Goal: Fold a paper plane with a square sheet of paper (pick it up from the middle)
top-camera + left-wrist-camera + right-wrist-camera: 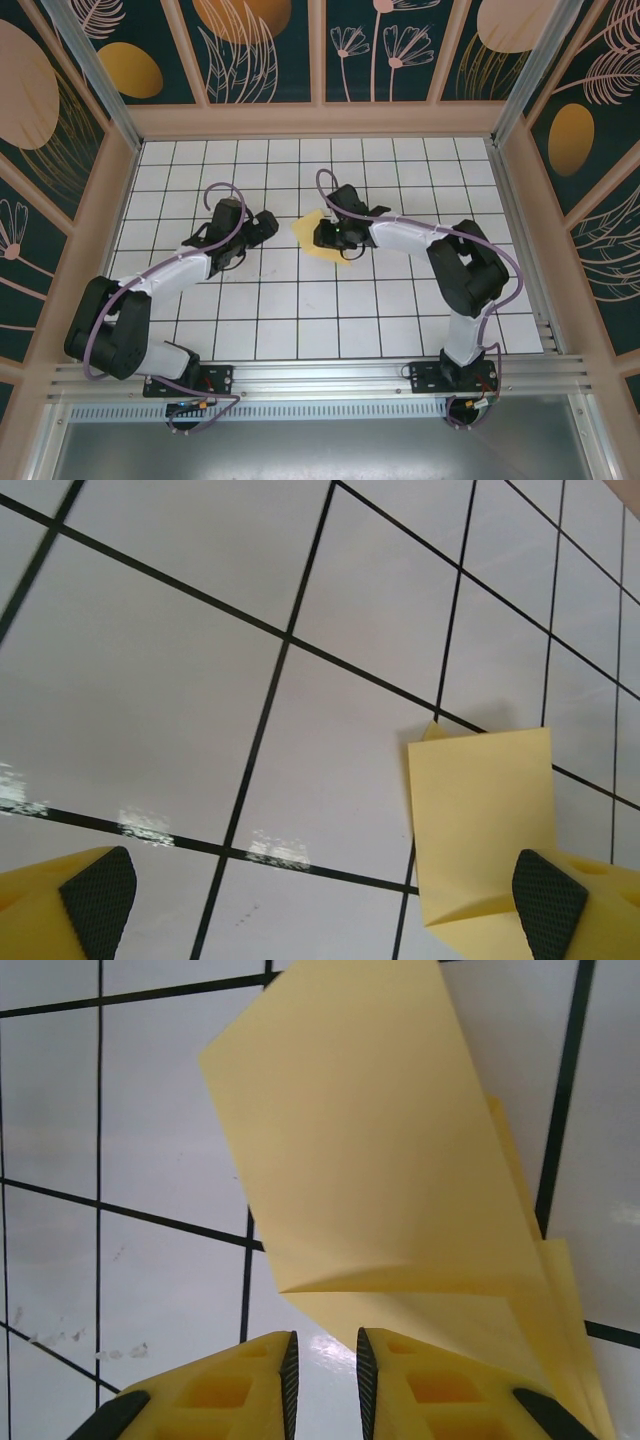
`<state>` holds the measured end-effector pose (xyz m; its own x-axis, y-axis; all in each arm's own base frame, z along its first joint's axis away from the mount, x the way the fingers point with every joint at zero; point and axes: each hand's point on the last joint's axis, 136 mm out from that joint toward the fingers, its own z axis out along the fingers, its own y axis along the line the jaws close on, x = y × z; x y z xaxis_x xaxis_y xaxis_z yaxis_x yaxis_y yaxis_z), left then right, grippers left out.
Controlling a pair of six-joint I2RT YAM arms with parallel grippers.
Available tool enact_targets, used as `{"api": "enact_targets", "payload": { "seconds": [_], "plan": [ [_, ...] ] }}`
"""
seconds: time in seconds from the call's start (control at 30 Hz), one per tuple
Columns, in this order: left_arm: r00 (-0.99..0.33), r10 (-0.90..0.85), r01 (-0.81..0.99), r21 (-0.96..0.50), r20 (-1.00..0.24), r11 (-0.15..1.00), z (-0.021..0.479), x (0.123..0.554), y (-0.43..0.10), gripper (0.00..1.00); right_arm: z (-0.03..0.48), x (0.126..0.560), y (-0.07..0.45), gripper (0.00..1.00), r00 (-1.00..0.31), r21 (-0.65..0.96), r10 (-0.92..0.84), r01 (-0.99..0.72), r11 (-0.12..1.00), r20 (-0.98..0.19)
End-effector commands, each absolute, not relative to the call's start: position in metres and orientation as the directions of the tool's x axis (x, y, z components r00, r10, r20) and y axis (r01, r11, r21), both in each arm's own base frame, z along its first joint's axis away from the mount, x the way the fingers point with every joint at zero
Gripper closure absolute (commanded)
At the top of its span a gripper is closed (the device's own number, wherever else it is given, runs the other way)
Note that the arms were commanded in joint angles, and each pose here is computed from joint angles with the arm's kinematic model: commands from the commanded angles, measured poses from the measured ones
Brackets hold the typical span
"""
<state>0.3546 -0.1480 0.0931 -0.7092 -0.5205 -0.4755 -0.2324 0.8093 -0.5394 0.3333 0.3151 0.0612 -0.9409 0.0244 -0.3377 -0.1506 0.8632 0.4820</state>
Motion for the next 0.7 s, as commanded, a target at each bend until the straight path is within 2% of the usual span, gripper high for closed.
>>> {"api": "enact_targets", "payload": {
  "seconds": [0.0,0.4,0.67],
  "plan": [
    [-0.727,-0.535,-0.194,-0.619,-0.43,0.761,0.094,0.355,-0.163,0.03,0.059,0.345,0.313,0.75,-0.93,0.506,0.096,-0.104,0.856,-0.355],
    [-0.785,-0.538,-0.117,-0.779,-0.307,0.616,0.1,0.351,-0.202,0.13,0.028,0.348,0.293,0.78,-0.929,0.551,0.169,-0.043,0.833,-0.329],
    [-0.82,-0.533,-0.149,-0.822,-0.208,0.549,0.095,0.347,-0.222,0.18,0.01,0.338,0.273,0.78,-0.945,0.617,0.228,0.038,0.786,-0.233]
  ]
}}
